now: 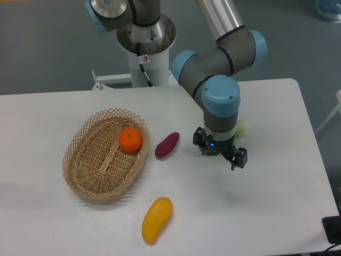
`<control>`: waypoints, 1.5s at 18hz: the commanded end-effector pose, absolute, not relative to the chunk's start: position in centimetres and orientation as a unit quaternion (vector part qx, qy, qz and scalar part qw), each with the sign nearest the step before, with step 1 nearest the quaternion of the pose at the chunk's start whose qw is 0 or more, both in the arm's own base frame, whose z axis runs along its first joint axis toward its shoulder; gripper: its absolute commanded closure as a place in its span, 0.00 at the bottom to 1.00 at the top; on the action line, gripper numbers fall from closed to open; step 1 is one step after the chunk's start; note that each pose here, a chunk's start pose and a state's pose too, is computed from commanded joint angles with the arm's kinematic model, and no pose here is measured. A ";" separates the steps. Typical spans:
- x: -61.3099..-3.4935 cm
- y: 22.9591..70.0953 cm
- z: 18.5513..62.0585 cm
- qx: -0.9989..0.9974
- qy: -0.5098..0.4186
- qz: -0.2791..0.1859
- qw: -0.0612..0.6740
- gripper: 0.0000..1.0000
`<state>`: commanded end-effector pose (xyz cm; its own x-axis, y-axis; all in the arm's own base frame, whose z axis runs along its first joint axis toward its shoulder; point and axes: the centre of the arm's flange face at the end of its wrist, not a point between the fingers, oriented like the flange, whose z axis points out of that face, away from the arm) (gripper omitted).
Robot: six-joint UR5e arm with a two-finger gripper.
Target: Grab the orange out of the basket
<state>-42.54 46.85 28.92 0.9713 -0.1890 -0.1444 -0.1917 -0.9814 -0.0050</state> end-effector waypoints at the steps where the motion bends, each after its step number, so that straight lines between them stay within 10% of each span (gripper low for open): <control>1: -42.5 46.9 28.9 -0.993 0.096 0.072 0.009 0.00; 27: -28.5 53.7 26.7 -0.980 0.190 0.055 0.015 0.00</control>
